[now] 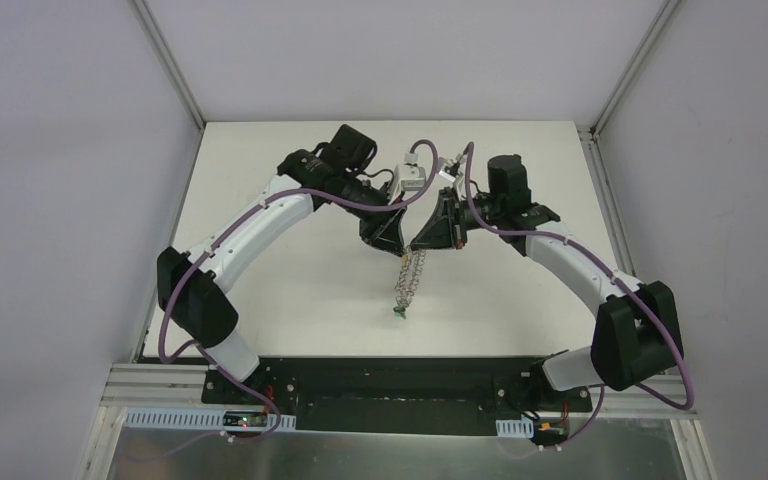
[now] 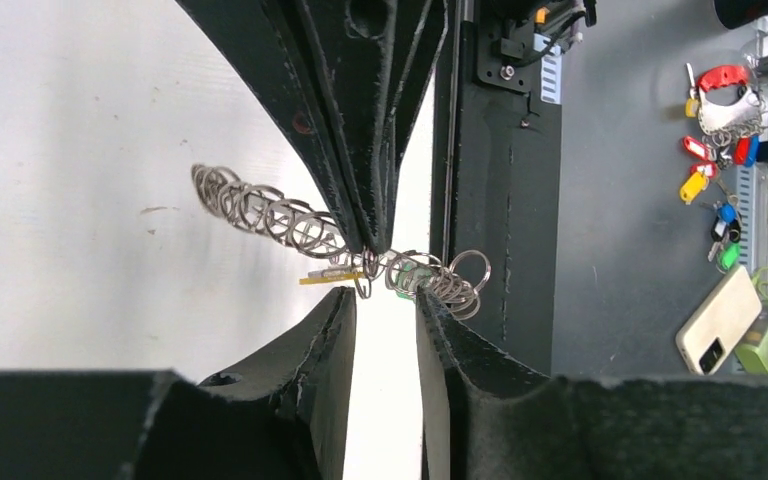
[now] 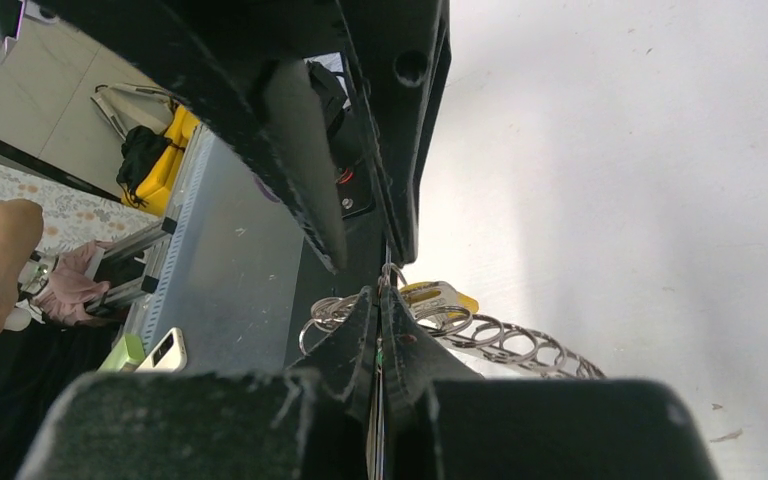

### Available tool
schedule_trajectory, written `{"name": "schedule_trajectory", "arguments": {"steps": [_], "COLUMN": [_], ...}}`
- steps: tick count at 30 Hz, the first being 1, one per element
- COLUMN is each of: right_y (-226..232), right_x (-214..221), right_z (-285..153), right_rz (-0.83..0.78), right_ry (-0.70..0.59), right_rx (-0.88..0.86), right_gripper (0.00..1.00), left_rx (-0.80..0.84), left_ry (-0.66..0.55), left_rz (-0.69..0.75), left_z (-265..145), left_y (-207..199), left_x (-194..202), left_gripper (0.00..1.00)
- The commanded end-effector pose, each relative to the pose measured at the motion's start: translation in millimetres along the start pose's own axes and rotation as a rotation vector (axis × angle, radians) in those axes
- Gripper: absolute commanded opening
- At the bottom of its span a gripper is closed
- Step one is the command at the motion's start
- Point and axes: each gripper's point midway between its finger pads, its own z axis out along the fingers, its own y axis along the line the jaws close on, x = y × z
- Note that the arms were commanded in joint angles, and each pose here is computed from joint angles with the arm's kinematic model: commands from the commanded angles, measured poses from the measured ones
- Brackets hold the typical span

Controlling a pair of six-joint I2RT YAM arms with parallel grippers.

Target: Put the keys on the keyring

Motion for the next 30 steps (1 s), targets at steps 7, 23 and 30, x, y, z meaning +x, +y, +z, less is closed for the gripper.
{"name": "schedule_trajectory", "arguments": {"steps": [7,23,30], "right_y": [22.6,18.5,14.8], "right_x": [-36.4,-37.7,-36.4], "right_z": [-8.8,-6.0,-5.0], "right_rz": [-0.057,0.014,0.031], "right_ry": [-0.032,-0.053,-0.055], "right_rx": [-0.046,-0.052,-0.047], "right_gripper": [0.0,0.0,0.0], "left_rx": [-0.129,-0.162,-0.149], "left_ry": [-0.043,-0.018,-0.009], "left_rz": [0.224,0.312,0.306], "left_z": [-31.1,-12.2,-10.0], "left_y": [1.1,13.1,11.4], "left_x": [-22.1,-21.4,-21.6], "left_gripper": [0.48,0.4,0.24]}}
